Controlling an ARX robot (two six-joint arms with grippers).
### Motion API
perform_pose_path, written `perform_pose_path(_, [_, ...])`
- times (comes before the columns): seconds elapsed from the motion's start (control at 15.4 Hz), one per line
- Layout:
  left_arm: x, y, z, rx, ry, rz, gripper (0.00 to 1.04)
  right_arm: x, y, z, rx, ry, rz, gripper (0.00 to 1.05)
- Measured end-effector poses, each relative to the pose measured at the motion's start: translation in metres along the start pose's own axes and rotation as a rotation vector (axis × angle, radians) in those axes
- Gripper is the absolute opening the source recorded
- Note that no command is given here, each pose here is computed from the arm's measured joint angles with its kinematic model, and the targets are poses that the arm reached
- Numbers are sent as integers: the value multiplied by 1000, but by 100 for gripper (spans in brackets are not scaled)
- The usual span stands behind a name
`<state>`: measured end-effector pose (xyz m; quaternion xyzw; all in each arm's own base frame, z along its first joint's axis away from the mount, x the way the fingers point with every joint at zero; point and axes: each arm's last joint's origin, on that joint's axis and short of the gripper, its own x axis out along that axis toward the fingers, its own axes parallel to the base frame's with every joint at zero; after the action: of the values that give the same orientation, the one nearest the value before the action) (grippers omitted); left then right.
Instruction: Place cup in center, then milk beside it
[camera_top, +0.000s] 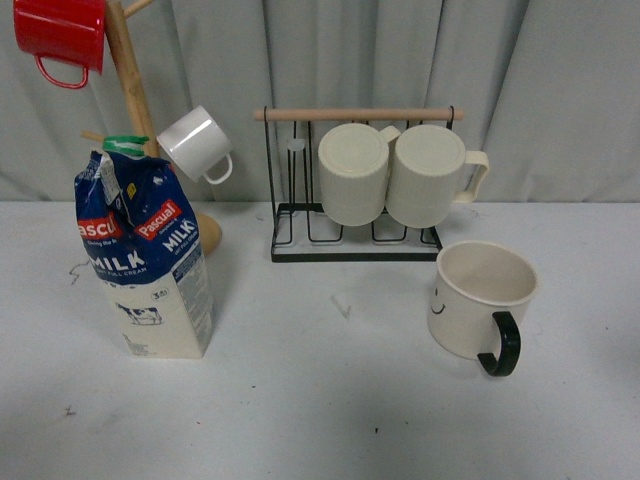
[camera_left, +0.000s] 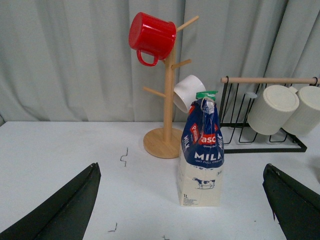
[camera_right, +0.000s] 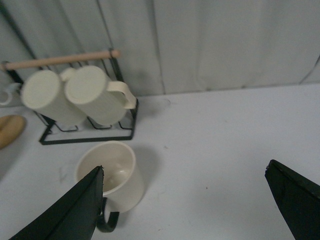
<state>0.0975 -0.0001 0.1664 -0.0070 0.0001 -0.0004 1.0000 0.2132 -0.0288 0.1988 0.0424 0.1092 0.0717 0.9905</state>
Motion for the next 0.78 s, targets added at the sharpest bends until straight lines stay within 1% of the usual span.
perform_pose_path(0.07, [0, 0, 0, 0, 0, 0, 98, 27, -4, -2, 41, 76, -38, 98])
perform_pose_path(0.13, [0, 0, 0, 0, 0, 0, 98, 62, -4, -8, 90, 194, -64, 98])
perform_pose_path(0.2, [0, 0, 0, 0, 0, 0, 98, 89, 0, -11, 118, 281, -81, 98])
perform_pose_path(0.33, [0, 0, 0, 0, 0, 0, 98, 131, 13, -13, 133, 391, -101, 98])
perform_pose_path(0.46, [0, 0, 0, 0, 0, 0, 98, 161, 30, -21, 139, 502, -97, 98])
perform_pose_path(0.59, [0, 0, 0, 0, 0, 0, 98, 181, 41, -30, 149, 599, -90, 98])
perform_pose_path(0.78, [0, 0, 0, 0, 0, 0, 98, 195, 41, -47, 172, 675, -123, 98])
